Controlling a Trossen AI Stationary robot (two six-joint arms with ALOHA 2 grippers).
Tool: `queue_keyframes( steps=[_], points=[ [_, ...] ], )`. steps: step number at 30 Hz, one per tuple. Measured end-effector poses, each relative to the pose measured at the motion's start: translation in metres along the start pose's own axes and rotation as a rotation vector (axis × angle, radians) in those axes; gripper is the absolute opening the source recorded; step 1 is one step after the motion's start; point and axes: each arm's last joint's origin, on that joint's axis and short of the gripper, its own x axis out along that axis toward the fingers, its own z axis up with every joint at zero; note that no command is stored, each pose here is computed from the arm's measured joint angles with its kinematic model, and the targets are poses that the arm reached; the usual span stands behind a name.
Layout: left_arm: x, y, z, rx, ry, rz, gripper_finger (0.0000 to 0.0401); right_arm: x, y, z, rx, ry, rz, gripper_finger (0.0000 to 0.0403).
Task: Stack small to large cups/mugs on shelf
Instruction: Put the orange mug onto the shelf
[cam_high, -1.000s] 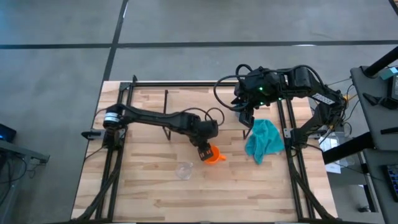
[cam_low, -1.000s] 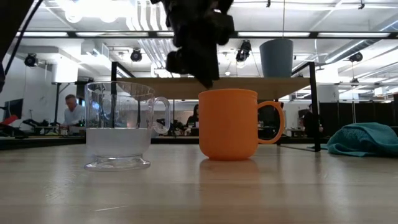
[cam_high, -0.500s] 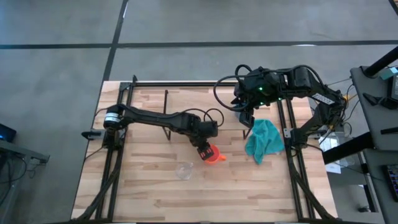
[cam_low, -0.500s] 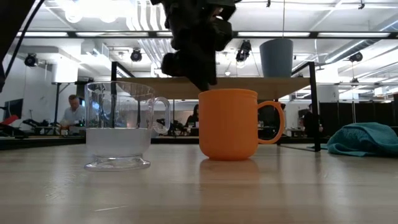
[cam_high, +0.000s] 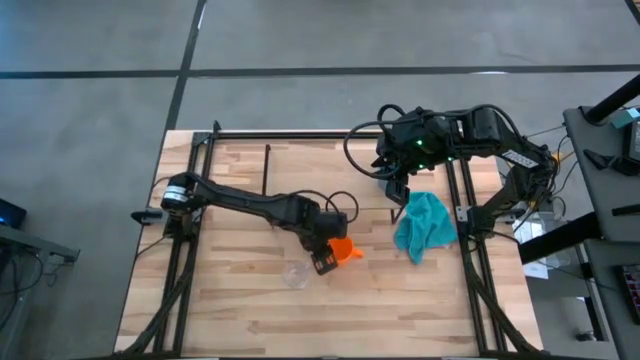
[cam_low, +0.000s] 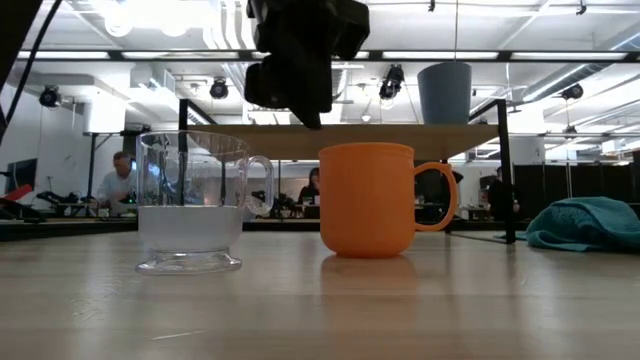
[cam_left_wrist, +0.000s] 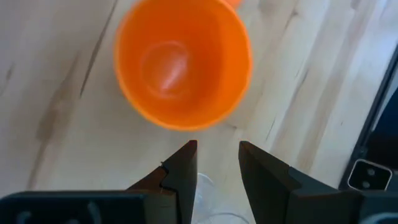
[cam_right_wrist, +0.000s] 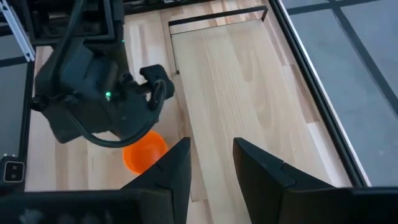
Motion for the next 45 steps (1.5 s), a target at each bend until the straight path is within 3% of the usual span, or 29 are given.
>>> queue_keyframes(
  steps=[3,9,18,29,45],
  points=[
    [0.000,-0.004,0.001,0.082,-0.029,-0.010,0.0105,0.000,0.000,0.000,0.011,0.000,0.000,0.0115],
    [0.001,-0.019,0.004,0.430,-0.128,-0.054,0.0105,0.000,0.000,0.000,0.016,0.000,0.000,0.0114],
    [0.001,-0.018,0.003,0.698,-0.131,-0.035,0.0105,0.000,0.000,0.000,0.027,0.000,0.000,0.0116],
    [0.032,-0.011,0.005,0.692,-0.052,-0.010,0.0105,0.000,0.000,0.000,0.053,-0.001,0.001,0.0113],
    [0.044,-0.007,0.008,0.675,-0.043,-0.003,0.0105,0.000,0.000,0.000,0.054,-0.004,0.001,0.0113]
  ],
)
